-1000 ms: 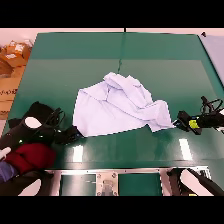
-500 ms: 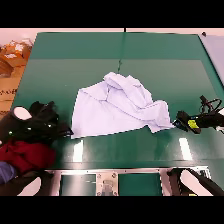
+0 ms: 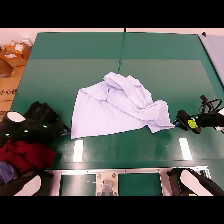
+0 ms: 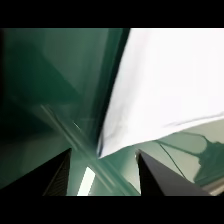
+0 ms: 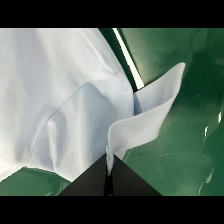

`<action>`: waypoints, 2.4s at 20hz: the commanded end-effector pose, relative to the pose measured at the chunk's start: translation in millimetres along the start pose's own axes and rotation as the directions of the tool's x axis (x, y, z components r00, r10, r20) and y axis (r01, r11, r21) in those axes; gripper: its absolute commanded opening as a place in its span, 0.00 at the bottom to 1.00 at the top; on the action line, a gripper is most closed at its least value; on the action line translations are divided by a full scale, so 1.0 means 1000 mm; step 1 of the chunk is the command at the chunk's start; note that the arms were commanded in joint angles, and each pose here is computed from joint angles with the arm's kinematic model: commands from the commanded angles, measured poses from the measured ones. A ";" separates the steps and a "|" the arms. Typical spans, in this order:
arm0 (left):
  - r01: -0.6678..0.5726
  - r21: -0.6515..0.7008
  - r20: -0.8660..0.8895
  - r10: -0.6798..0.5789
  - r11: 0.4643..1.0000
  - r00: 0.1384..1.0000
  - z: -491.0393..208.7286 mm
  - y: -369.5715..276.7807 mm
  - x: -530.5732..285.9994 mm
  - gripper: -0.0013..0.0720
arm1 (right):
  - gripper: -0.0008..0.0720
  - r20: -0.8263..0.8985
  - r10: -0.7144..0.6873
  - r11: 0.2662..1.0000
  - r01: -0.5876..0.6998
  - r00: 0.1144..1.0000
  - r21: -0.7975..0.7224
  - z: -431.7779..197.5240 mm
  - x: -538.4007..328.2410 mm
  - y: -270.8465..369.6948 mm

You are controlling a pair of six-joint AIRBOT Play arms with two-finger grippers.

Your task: Fold the shirts.

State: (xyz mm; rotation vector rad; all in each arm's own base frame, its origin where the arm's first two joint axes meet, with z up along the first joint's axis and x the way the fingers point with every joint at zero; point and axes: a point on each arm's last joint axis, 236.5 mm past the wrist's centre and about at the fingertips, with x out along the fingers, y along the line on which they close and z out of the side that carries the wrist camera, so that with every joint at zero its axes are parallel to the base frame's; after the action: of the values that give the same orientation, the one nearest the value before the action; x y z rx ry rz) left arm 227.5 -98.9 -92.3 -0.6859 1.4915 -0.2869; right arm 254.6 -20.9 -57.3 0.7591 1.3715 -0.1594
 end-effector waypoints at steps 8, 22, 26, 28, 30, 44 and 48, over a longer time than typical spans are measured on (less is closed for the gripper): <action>0.000 0.113 0.028 -0.003 0.994 1.000 0.019 -0.025 0.032 0.05 | 0.03 -0.015 0.001 1.000 -0.001 1.000 -0.001 -0.004 0.000 0.000; -0.218 0.693 0.623 -0.419 0.687 0.660 0.053 -0.294 -0.324 0.05 | 0.03 0.589 0.562 0.814 -0.259 0.582 -0.521 0.033 -0.329 0.213; -0.473 0.719 0.675 -0.673 0.509 0.302 -0.051 -0.378 -0.487 0.05 | 0.03 0.720 0.694 0.717 -0.087 0.001 -0.692 -0.064 -0.541 0.254; -0.551 0.696 0.639 -0.747 0.460 0.184 -0.104 -0.396 -0.534 0.05 | 0.03 0.694 0.694 0.710 0.023 -0.194 -0.704 -0.119 -0.605 0.254; -0.616 0.654 0.619 -0.779 0.439 0.102 -0.135 -0.402 -0.561 0.05 | 0.03 0.687 0.673 0.732 0.111 -0.274 -0.672 -0.145 -0.633 0.249; -0.212 0.702 0.577 -0.369 0.680 0.729 0.186 -0.304 -0.254 0.05 | 0.03 0.697 0.518 0.841 -0.145 0.497 -0.521 0.166 -0.327 0.223; -0.156 0.596 0.587 -0.295 0.788 0.754 0.276 -0.266 -0.159 0.05 | 0.03 0.586 0.440 0.882 -0.207 0.680 -0.423 0.238 -0.186 0.211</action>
State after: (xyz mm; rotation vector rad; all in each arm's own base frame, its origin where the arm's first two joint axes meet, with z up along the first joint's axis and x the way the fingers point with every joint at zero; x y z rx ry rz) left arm 490.8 -146.3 250.0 -0.1721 0.5330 -0.5625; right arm 468.7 -58.0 291.0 0.5185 0.3669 0.0814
